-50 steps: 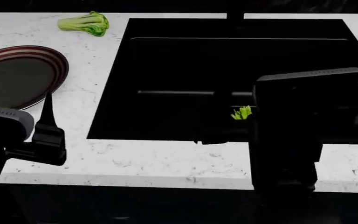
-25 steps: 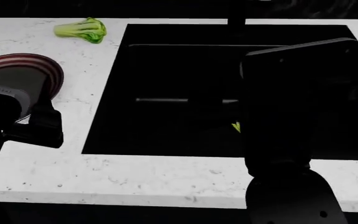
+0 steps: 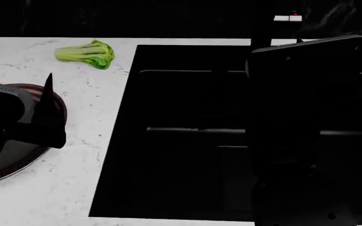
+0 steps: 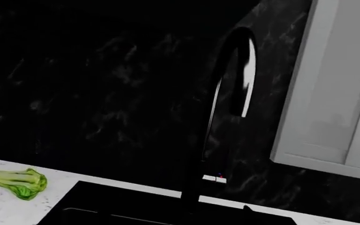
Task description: Pick the asparagus from the sink and place it on the plate located on the counter
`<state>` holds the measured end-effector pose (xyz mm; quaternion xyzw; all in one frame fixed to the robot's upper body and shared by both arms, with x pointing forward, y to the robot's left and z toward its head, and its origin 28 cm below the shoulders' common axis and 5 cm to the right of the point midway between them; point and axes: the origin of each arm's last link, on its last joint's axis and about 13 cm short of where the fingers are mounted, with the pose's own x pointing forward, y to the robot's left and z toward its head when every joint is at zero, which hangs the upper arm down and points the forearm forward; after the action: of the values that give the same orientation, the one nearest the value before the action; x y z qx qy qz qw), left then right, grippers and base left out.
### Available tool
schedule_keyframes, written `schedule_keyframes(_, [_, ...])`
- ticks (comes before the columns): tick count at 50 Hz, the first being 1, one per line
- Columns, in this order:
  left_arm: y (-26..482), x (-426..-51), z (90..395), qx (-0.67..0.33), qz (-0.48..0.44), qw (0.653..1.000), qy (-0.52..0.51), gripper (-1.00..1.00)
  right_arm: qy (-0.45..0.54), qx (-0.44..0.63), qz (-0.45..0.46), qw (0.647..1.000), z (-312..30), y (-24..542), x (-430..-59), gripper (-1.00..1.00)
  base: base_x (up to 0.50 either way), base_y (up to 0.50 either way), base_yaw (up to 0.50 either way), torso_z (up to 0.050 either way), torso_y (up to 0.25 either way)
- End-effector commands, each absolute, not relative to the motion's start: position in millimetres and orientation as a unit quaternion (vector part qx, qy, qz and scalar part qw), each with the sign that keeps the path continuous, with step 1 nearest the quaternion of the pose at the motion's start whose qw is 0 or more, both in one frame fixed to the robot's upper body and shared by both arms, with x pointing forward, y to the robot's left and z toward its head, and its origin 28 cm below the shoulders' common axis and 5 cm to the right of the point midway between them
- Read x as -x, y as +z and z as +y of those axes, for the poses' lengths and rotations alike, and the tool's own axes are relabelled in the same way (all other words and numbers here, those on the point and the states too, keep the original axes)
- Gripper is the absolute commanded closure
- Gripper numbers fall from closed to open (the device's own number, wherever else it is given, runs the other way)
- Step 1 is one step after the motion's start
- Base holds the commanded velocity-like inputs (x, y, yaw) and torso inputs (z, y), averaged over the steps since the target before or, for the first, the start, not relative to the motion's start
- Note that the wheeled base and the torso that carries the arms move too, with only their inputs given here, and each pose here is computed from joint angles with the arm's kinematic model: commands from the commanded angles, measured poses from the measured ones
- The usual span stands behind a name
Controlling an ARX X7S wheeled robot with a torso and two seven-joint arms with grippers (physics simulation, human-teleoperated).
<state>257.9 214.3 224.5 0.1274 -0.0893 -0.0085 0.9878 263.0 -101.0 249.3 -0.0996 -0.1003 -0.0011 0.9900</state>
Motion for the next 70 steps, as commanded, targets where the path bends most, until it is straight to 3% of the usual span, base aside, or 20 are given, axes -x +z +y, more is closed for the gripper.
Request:
schedule_keyframes(1, [226.8, -258.0, 213.4, -0.129, -0.09, 0.988, -0.01, -1.0, 0.0, 0.101, -0.102, 0.99, -100.9, 250.7, -262.5, -1.0, 0.36, 0.15, 0.0, 0.0, 0.0])
schedule_keyframes(23, [226.9, -258.8, 212.8, -0.119, -0.087, 0.989, -0.011, -1.0, 0.004, 0.105, -0.097, 0.99, -100.6, 247.7, -261.8, -1.0, 0.35, 0.08, 0.0, 0.0, 0.001])
schedule_keyframes(53, [221.5, -263.3, 213.8, -0.107, -0.078, 0.991, -0.001, -1.0, 0.004, 0.105, -0.083, 0.991, -101.9, 245.2, -262.3, -1.0, 0.0, 0.0, 0.0, 0.0, 0.0])
schedule_keyframes(70, [221.2, -264.3, 213.9, -0.106, -0.077, 0.991, -0.002, -1.0, 0.002, 0.108, -0.083, 0.991, -101.2, 246.3, -261.2, -1.0, 0.0, 0.0, 0.0, 0.0, -0.19])
